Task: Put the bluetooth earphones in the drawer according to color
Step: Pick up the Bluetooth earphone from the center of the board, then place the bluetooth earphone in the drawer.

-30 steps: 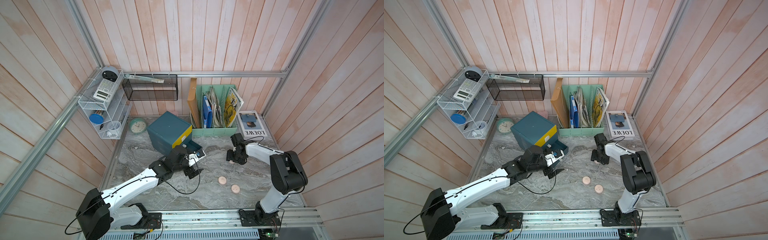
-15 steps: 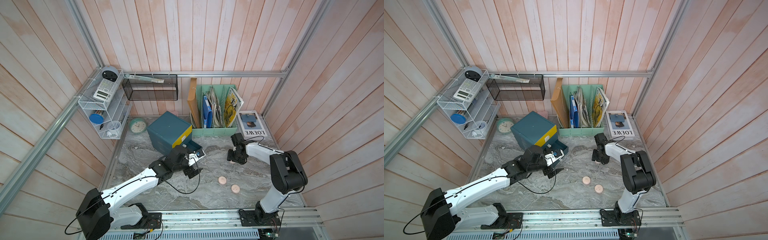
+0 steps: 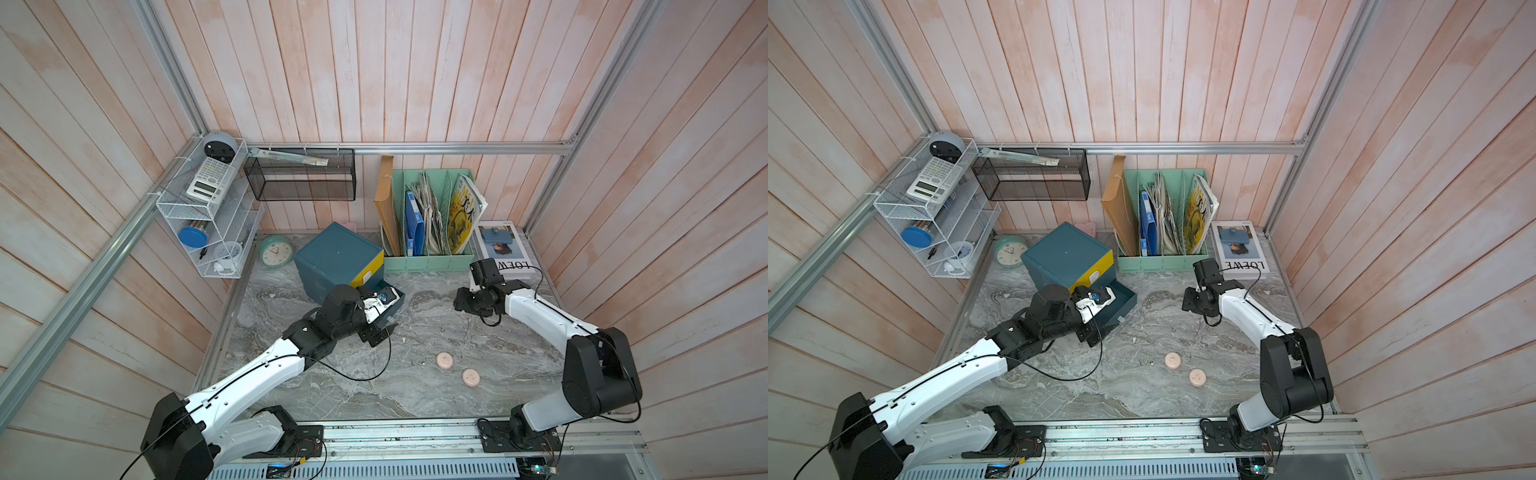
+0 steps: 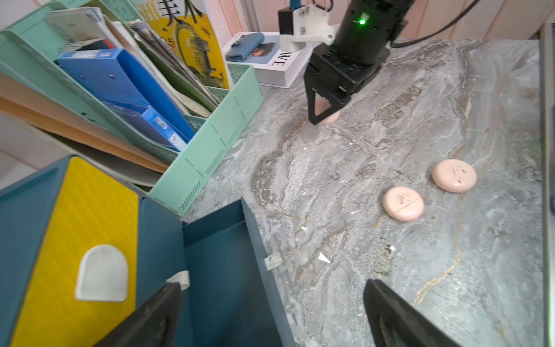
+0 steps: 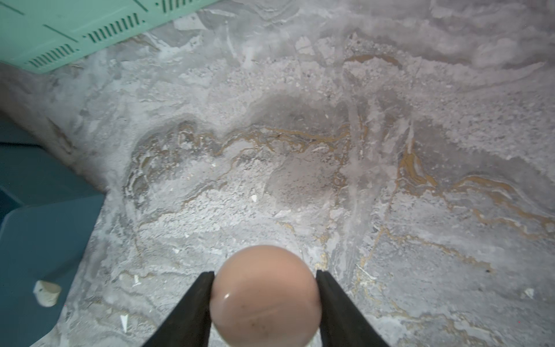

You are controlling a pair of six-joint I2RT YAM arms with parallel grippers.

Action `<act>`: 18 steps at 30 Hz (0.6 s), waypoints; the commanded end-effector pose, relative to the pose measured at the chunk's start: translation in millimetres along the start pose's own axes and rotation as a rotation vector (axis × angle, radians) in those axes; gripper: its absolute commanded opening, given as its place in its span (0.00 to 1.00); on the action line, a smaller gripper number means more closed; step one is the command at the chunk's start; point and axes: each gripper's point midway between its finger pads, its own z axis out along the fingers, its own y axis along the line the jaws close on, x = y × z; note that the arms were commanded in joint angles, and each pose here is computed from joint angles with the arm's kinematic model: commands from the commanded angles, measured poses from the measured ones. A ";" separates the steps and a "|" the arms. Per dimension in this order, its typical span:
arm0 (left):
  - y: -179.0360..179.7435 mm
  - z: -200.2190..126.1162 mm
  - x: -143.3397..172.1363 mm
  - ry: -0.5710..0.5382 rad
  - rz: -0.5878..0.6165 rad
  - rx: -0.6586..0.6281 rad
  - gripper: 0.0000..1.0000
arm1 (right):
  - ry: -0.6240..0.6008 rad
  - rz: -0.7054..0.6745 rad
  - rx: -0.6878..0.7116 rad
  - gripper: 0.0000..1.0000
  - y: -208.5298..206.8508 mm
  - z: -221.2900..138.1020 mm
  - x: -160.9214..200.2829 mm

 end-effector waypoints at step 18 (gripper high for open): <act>67.0 -45.8 -10.3 -0.051 -0.029 -0.231 1.00 | -0.081 -0.276 -0.333 0.00 158.5 -23.5 -6.5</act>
